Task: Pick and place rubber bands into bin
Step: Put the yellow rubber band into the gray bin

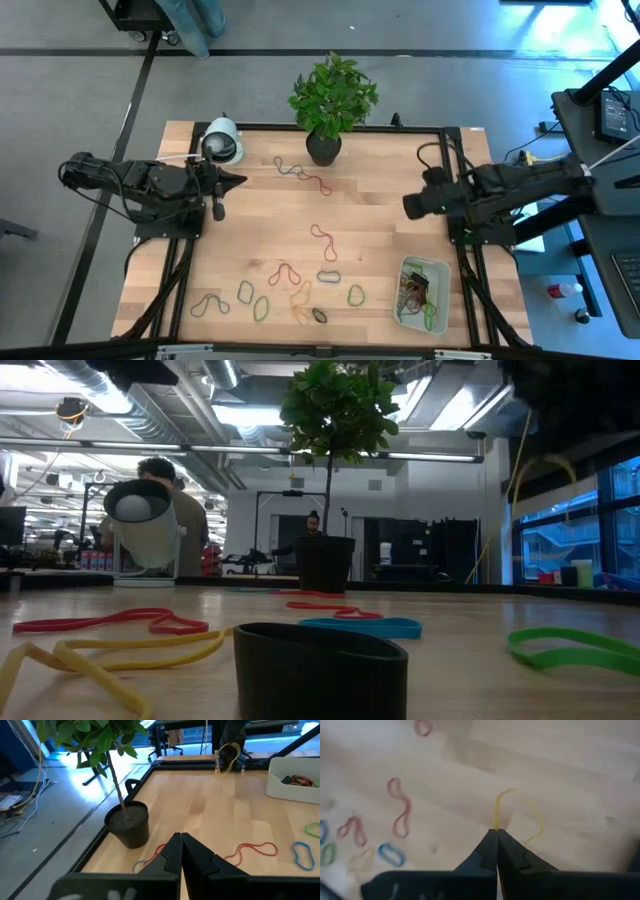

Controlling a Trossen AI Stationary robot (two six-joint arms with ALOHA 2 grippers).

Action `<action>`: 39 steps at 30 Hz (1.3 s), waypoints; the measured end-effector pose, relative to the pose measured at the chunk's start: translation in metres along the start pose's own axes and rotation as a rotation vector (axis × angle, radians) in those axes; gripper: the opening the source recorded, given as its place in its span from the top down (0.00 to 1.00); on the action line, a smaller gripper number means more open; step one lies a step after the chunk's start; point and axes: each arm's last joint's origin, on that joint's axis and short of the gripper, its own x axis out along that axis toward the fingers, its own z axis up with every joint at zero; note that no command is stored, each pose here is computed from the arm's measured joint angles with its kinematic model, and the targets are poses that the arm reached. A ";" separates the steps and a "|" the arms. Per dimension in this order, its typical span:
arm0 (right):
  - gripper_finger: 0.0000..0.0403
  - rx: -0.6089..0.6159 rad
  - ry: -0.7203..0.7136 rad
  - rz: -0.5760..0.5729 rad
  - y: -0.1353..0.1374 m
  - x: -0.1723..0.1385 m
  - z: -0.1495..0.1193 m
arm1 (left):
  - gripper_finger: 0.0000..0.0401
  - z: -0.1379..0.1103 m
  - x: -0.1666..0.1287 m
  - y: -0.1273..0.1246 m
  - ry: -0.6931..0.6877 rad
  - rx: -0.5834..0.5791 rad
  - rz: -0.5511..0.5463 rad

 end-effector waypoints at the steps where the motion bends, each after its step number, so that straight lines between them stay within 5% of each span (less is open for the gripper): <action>1: 1.00 -0.015 0.004 0.022 0.005 -0.007 -0.004 | 1.00 0.000 0.001 0.000 0.006 -0.003 0.004; 6: 1.00 -0.114 0.062 0.069 0.030 -0.039 -0.027 | 0.99 -0.001 0.009 -0.003 0.037 -0.007 0.011; 16: 1.00 -0.245 0.224 -0.026 0.061 -0.066 -0.102 | 1.00 -0.002 0.014 -0.008 0.068 -0.077 -0.029; 26: 1.00 -0.203 0.231 -0.156 0.050 -0.024 -0.182 | 1.00 -0.002 0.015 -0.009 0.079 -0.109 -0.058; 39: 0.95 -0.191 0.254 -0.213 0.049 0.048 -0.223 | 0.99 -0.002 0.018 -0.011 0.091 -0.101 -0.049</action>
